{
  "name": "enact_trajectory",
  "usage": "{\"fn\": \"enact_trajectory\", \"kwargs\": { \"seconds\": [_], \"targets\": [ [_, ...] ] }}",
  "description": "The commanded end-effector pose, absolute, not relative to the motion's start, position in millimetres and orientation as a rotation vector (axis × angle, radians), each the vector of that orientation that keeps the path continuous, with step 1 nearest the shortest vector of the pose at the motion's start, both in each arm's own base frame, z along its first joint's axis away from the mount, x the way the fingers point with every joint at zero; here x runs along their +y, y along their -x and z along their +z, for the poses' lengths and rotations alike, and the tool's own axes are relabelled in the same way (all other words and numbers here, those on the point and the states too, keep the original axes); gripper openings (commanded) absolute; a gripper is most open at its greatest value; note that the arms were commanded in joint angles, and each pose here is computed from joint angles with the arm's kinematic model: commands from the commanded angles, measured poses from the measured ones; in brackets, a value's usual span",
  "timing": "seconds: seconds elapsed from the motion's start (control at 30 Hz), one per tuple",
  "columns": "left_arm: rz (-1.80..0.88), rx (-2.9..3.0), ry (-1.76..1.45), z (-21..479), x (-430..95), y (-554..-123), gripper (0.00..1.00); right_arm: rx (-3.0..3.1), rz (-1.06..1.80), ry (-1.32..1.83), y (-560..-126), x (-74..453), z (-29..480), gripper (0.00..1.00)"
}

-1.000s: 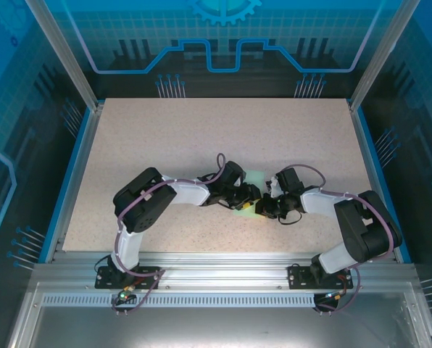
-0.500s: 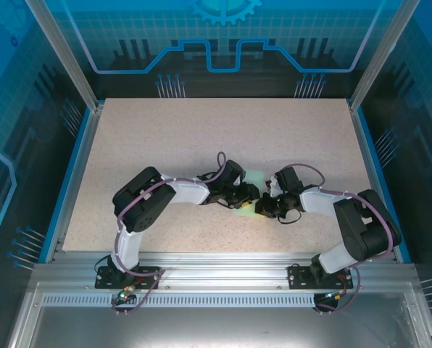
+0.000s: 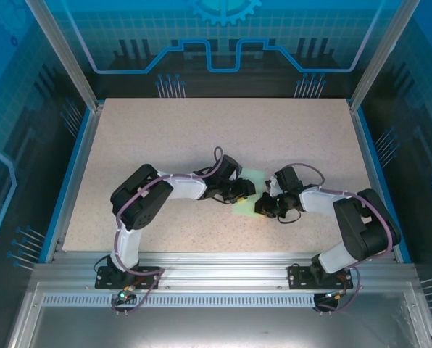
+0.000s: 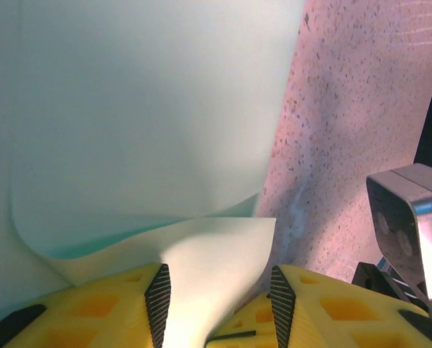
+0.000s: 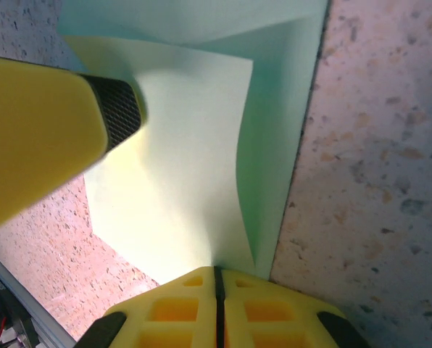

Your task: Fold a paper plane with a square sheet of paper (pick it up from the middle)

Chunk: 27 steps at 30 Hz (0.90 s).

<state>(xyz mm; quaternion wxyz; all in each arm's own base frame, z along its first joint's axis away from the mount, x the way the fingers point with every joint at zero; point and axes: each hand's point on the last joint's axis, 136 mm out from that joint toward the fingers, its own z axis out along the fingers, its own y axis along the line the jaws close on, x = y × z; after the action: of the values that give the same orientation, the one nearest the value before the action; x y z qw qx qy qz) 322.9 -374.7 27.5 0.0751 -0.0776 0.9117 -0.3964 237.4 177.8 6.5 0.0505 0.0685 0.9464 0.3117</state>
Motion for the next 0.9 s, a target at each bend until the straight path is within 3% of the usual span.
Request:
{"fn": "enact_trajectory", "kwargs": {
  "seconds": [0.0, 0.4, 0.57, 0.87],
  "targets": [
    [-0.88, 2.77, 0.342, -6, -319, -347, 0.46, 3.045, 0.705, -0.326, -209, 148, -28, 0.08],
    [-0.838, 2.744, 0.327, 6, -301, -370, 0.46, 3.038, 0.733, -0.306, -209, 151, -25, 0.09],
    [-0.883, 2.693, 0.304, 35, -301, -378, 0.46, 3.033, 0.759, -0.288, -210, 154, -23, 0.09],
    [-1.096, 2.627, 0.187, 85, -336, -354, 0.46, 3.025, 0.775, -0.274, -210, 156, -22, 0.1]
  ]
}}
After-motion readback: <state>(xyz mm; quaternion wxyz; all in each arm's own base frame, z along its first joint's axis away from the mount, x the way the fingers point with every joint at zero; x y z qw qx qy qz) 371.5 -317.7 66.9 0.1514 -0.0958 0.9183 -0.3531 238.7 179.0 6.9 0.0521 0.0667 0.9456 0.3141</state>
